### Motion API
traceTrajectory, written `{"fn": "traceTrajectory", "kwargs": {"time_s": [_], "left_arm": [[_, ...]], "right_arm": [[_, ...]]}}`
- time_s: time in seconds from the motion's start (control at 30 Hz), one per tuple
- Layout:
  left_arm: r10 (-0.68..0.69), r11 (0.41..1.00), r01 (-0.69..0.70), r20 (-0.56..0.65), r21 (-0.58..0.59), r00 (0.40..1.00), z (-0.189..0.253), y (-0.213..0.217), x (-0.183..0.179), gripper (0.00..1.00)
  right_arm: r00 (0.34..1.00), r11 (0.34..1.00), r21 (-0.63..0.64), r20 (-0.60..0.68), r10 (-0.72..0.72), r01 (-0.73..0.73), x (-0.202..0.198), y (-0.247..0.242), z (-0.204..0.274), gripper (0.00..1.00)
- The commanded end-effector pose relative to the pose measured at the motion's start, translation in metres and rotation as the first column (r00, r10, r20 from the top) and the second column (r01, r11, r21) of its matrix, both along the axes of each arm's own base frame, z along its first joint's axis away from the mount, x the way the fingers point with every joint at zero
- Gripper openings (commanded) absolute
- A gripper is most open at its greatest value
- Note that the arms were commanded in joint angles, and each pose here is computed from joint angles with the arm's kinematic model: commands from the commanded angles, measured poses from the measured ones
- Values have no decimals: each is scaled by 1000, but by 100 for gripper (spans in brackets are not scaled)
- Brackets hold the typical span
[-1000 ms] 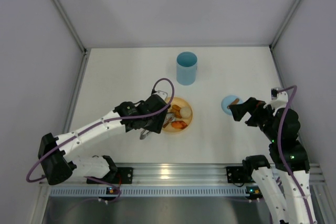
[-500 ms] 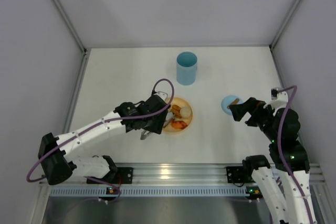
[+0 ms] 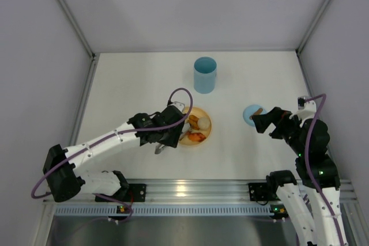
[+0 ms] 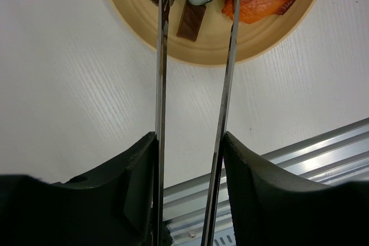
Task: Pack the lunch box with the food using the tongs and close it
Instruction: Pick up the fake food from the plate, then place the fake food in the packing box.
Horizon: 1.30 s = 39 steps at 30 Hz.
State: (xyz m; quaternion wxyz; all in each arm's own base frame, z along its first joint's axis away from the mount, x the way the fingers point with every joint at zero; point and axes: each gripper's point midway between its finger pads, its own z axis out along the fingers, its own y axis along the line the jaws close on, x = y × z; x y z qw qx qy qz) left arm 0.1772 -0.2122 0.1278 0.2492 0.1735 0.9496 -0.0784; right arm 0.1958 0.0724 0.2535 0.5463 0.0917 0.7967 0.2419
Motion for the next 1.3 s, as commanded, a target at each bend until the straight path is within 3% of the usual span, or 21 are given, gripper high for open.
{"fn": "traceTrajectory", "kwargs": {"time_s": [0.0,0.47,0.73,1.0,1.27], "left_arm": [[0,999,1,25,-42,1000,5,-11,6,52],[17,998,-10,98,-64,995,52,-8,15,32],[17,996,-1,193,-85,981,104,-22,38,32],[31,992,12,327,-129,944,180,-73,102,36],[119,982,-59,346,-179,931,196,-90,183,35]], "right_arm": [[1000,1000,-2,22,-16,16,0,-4,7,100],[999,1000,-5,29,-17,17,2,-4,13,99],[999,1000,-7,35,-21,21,2,-5,17,100],[999,1000,5,37,-17,17,3,-3,20,99],[999,1000,-6,42,-21,21,-3,-5,26,99]]}}
